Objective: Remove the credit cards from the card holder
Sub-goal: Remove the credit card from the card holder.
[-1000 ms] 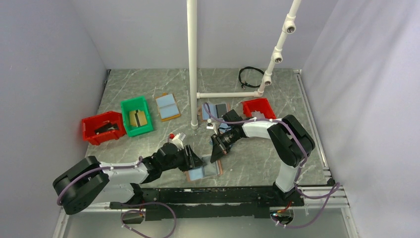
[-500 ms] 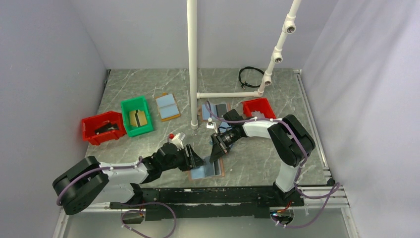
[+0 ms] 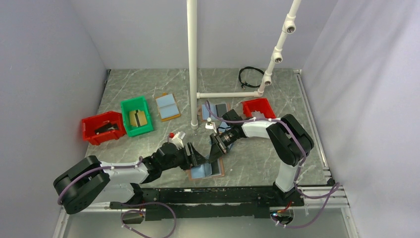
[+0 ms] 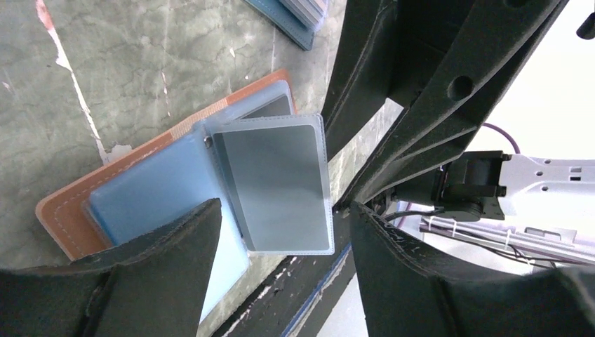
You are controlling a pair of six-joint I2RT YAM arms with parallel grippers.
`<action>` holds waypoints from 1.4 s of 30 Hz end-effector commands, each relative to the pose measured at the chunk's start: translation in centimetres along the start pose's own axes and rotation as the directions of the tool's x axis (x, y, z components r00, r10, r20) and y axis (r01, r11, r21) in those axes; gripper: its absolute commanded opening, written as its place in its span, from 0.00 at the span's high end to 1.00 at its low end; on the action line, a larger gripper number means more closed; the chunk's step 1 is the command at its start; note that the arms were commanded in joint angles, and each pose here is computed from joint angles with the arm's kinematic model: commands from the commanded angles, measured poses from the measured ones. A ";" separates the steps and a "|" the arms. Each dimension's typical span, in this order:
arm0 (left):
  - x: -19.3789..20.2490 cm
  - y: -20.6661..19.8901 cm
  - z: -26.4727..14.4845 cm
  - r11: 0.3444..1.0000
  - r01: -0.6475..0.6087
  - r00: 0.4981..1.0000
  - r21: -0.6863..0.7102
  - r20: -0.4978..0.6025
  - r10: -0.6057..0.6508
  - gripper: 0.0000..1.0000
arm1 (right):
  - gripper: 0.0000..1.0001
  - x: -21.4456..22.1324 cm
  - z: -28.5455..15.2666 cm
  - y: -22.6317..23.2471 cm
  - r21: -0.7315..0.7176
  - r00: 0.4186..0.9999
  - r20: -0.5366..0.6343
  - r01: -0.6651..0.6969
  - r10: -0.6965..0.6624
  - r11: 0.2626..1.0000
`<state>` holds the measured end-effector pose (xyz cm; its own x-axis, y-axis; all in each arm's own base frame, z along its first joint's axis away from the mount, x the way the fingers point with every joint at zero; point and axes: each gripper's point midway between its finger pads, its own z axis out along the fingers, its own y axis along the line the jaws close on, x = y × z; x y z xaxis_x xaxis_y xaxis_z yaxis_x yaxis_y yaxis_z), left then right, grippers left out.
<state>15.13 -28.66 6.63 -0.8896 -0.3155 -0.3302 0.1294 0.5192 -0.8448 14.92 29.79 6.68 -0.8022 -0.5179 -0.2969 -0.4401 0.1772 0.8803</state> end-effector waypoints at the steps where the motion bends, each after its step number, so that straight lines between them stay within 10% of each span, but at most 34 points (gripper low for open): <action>1: -0.4 -0.5 0.0 1.000 0.014 1.000 0.019 0.016 -0.014 0.26 | 0.63 -0.9 0.9 2.5 -0.113 0.998 -0.011 0.062 -0.064 0.992; 42: 1.5 1.4 0.4 0.997 -0.014 0.995 -0.075 -0.102 0.006 0.34 | 0.55 -2.2 2.6 3.6 -0.136 0.999 -0.015 -0.042 0.040 0.990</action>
<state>14.01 -29.43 6.57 -0.9250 -0.2480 -0.2880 0.1298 0.5059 -0.8527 14.60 32.69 6.50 -0.8355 -0.5005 -0.2270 -0.3693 0.2053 0.9064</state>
